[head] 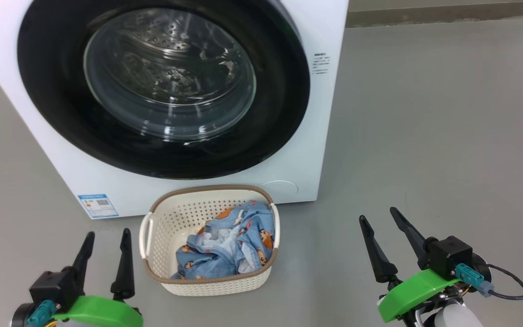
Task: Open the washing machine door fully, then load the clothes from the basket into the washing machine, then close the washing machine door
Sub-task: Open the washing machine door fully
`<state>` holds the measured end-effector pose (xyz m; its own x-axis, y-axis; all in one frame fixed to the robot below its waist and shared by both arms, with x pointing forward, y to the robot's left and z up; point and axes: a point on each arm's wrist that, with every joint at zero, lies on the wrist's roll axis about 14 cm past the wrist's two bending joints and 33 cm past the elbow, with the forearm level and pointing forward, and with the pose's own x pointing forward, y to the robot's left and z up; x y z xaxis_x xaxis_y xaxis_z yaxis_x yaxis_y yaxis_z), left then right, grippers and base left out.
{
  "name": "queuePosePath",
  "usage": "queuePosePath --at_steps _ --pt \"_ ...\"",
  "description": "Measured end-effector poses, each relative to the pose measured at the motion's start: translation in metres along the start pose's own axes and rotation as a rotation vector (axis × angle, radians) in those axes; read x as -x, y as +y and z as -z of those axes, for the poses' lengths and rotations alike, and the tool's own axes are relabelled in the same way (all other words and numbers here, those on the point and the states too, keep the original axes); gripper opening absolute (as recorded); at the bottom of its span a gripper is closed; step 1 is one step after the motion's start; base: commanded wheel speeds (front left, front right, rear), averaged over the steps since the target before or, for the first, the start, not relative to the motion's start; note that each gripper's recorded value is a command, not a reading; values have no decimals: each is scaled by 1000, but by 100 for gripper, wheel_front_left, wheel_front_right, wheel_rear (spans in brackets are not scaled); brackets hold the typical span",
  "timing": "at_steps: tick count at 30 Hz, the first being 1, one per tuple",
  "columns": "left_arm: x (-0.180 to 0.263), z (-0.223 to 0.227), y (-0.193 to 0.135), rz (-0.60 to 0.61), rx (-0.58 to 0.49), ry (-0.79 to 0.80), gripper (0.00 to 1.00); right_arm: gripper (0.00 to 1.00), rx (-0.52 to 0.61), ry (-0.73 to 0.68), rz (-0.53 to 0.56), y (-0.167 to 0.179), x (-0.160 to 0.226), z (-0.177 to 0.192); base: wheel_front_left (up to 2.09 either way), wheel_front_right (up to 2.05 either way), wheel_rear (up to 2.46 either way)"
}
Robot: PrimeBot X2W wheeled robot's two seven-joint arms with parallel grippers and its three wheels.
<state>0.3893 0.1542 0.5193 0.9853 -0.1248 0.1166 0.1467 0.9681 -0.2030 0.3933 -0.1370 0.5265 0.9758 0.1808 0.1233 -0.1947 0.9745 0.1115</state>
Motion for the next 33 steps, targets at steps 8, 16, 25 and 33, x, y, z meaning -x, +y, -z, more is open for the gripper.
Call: queuePosePath --at_steps 8,16,25,33 --pt "0 1 0 -1 4 2 100 100 1 1 -1 0 -1 0 18 18 -36" --pt "1 1 0 -1 4 2 100 100 2 -8 -4 1 -3 -3 0 0 0" --pt "1 2 1 -5 4 7 100 100 2 -6 -4 1 -3 -3 0 0 0" --pt "2 3 3 -11 4 9 100 100 1 1 -5 1 -3 0 0 0 0"
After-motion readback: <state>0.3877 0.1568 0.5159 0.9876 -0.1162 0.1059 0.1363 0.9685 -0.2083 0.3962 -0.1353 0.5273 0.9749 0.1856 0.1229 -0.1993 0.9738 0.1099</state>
